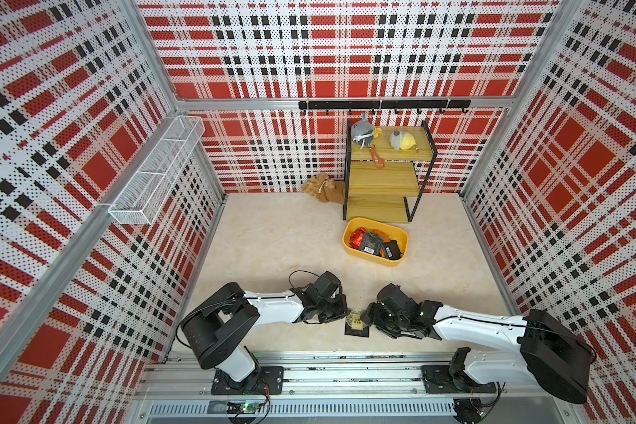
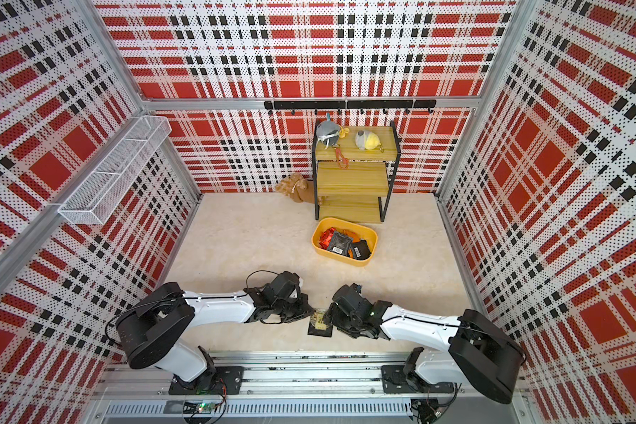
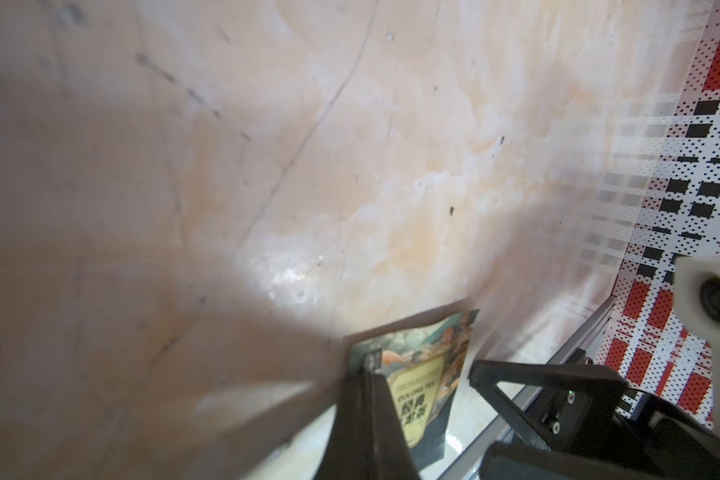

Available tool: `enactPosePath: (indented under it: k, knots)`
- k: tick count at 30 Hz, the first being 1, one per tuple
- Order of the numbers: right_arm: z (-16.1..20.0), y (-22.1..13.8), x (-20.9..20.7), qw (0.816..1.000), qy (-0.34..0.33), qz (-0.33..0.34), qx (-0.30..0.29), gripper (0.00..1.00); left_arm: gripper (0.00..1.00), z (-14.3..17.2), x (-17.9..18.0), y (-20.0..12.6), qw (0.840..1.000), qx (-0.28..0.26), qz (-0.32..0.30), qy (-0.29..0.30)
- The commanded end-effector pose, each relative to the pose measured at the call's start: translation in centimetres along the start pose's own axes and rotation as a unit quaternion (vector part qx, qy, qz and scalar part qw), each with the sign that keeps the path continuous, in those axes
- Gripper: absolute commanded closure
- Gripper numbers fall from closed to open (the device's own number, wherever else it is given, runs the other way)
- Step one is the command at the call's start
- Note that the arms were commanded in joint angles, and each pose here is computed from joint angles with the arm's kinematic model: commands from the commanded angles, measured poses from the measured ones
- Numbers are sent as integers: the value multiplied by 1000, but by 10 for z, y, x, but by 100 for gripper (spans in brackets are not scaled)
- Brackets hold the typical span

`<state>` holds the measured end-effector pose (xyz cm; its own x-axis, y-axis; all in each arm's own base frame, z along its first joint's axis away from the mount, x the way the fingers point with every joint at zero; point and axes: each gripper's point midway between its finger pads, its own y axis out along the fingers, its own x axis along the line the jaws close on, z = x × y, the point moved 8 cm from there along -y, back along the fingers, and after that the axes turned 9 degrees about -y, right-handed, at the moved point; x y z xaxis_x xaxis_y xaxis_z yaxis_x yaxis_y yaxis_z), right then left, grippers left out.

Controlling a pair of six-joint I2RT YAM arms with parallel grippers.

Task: Put the tea bags into the storage box
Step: Pick up the tea bag from the center of the board.

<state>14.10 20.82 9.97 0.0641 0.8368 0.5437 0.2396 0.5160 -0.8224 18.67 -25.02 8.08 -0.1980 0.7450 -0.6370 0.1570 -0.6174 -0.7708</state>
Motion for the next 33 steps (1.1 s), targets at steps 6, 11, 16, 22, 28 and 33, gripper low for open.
enactPosePath:
  k: [6, 11, 16, 22, 28, 33]
  knots:
    - [5, 11, -3, 1000, 2, -2, 13, 29, 100, -4, -5, 7, 1000, -3, -15, 20]
    - [7, 16, -5, 1000, 2, -9, 20, 35, 100, -5, -2, 8, 1000, -3, -19, 18]
    - [8, 17, -13, 1000, 13, -21, 8, 41, 100, -5, 3, 5, 1000, -6, -18, 14]
    - [4, 13, -19, 999, 19, -32, -11, 54, 100, -5, 5, 4, 1000, -8, -11, 11]
    - [1, 20, -16, 1000, 11, -26, 1, 72, 100, -4, 4, 4, 1000, -8, -9, 12]
    - [-1, 21, -14, 1000, 10, -23, 0, 88, 100, -5, 6, 3, 1000, -8, -7, 10]
